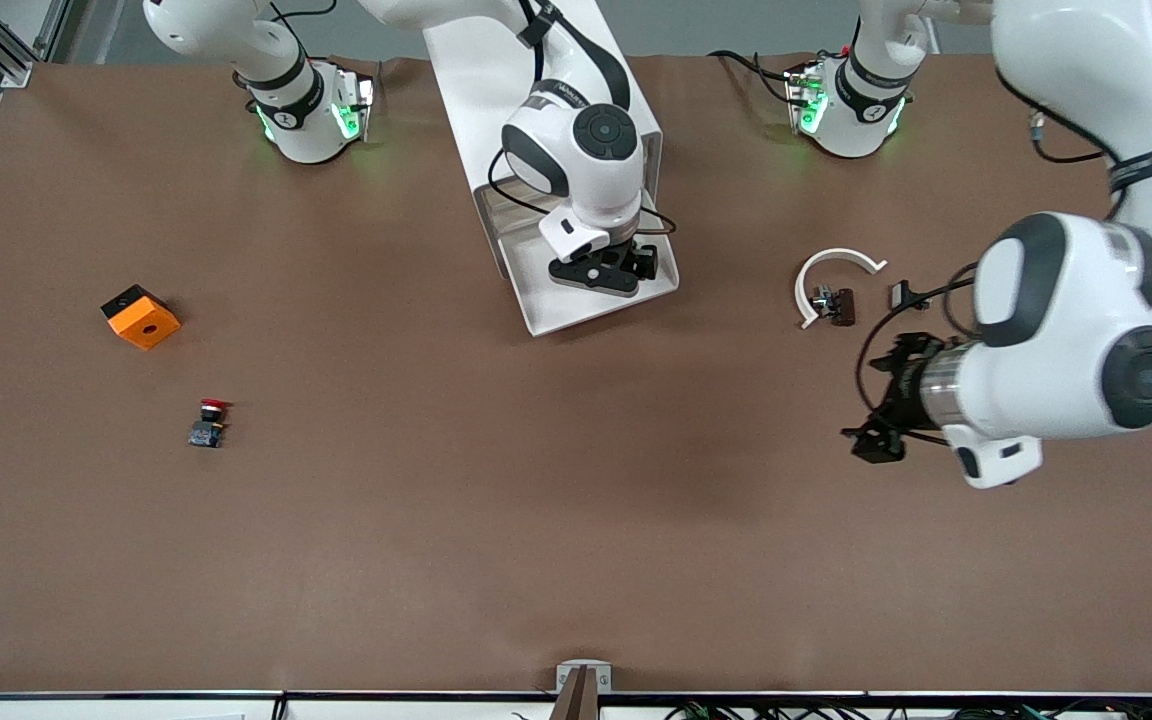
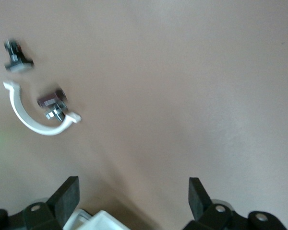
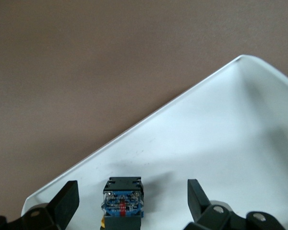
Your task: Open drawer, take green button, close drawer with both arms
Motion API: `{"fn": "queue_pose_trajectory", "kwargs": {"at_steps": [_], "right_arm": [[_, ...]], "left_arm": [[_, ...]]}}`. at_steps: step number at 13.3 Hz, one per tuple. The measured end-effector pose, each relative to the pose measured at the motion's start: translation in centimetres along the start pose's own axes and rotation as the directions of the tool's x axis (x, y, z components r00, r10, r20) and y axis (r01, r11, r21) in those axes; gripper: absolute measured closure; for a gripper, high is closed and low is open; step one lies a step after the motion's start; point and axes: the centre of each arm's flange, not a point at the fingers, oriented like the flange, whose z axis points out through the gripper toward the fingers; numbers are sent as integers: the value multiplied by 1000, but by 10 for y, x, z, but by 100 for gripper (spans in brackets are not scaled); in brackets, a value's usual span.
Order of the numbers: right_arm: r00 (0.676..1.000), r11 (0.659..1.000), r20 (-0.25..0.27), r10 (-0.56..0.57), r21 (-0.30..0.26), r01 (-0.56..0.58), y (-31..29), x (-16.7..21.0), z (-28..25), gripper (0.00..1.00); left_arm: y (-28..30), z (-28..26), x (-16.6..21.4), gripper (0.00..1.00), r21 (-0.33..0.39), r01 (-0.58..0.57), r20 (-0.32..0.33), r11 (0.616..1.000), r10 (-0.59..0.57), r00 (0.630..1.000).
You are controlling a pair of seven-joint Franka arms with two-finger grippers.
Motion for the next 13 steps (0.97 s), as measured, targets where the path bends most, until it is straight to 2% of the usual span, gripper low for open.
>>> {"fn": "queue_pose_trajectory", "kwargs": {"at_steps": [3, 6, 10, 12, 13], "right_arm": [[1000, 1000, -13, -12, -6, 12, -8, -12, 9, 0], [1000, 1000, -20, -21, -16, 21, -12, -15, 17, 0], [1000, 1000, -20, -23, -17, 22, -14, -18, 19, 1], [1000, 1000, -20, -20, -15, 20, -15, -18, 19, 3], [1000, 1000, -20, -20, -15, 20, -15, -19, 18, 7]], "left_arm": [[-28, -8, 30, 0, 19, -196, -3, 980, 197, 980], [-50, -1, 35, 0, 90, -368, -13, 925, 371, 929], [-77, 34, 53, 0, 104, -510, 34, 854, 509, 860], [-93, 59, 61, 0, 91, -532, 33, 842, 531, 846], [-100, 70, 60, 0, 89, -535, 37, 840, 534, 845]]}}
